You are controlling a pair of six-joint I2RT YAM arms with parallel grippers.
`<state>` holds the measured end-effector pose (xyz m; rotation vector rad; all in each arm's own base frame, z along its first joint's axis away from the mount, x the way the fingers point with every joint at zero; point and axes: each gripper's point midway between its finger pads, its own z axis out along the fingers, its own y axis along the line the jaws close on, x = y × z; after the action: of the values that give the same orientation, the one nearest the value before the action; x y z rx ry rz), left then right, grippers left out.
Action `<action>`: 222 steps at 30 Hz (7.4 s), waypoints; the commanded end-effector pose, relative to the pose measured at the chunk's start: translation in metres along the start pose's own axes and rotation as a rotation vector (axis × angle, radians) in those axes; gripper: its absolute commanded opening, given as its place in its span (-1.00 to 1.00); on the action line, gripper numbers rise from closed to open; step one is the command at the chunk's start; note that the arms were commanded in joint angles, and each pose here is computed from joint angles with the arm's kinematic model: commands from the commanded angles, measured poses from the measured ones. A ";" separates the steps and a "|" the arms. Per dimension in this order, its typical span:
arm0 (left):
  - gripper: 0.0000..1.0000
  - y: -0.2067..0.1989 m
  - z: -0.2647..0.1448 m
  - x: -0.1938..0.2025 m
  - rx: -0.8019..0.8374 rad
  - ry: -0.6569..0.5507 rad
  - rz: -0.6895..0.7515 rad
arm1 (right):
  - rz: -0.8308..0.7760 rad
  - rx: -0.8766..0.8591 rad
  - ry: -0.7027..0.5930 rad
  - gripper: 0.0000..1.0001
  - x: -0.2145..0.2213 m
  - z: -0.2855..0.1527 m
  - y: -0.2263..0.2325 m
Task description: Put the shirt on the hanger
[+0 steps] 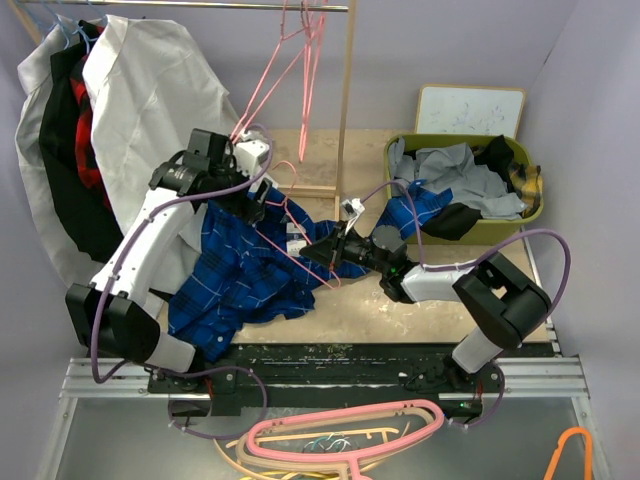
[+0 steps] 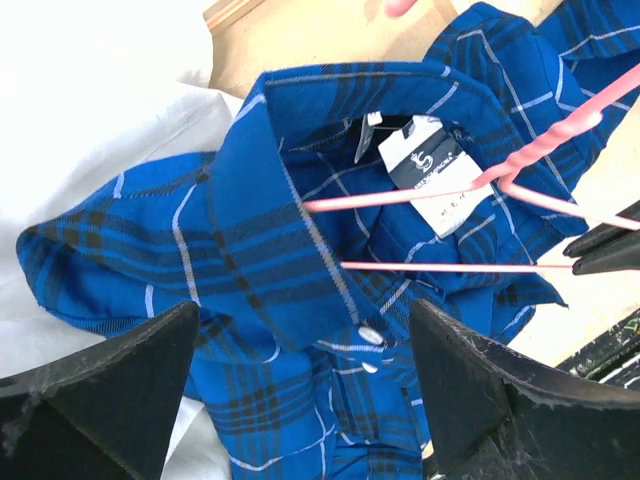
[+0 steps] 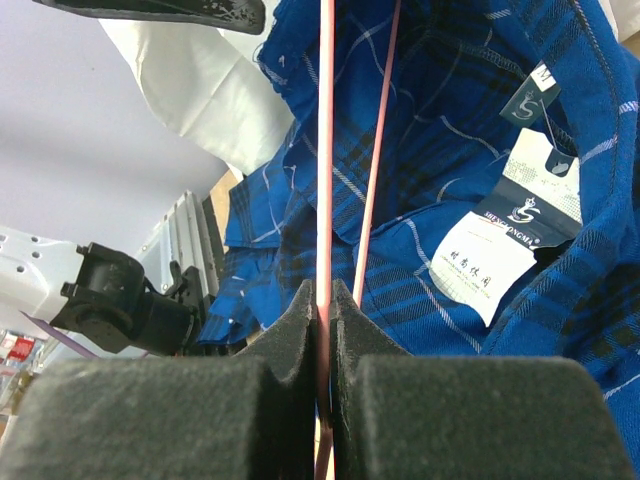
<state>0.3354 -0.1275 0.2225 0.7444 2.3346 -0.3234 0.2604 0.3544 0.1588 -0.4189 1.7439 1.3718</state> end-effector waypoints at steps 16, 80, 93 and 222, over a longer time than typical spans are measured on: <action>-1.00 0.014 0.017 -0.006 -0.131 0.004 0.114 | -0.028 -0.076 -0.089 -1.00 -0.032 0.004 0.024; 0.49 -0.007 -0.002 0.007 0.732 -0.249 0.480 | -0.223 -0.195 -0.058 -1.00 -0.013 0.021 -0.003; 0.99 0.016 0.032 0.006 0.725 -0.209 0.460 | -0.216 -0.179 -0.028 -1.00 -0.010 0.027 -0.007; -1.00 0.001 -0.137 -0.039 0.050 -0.310 0.719 | -0.222 0.550 -0.216 -1.00 -0.095 -0.122 0.003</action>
<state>0.2723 -0.1127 0.3391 1.3373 1.6834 -0.3900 0.2463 0.2650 0.2485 -0.1994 1.6645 0.9843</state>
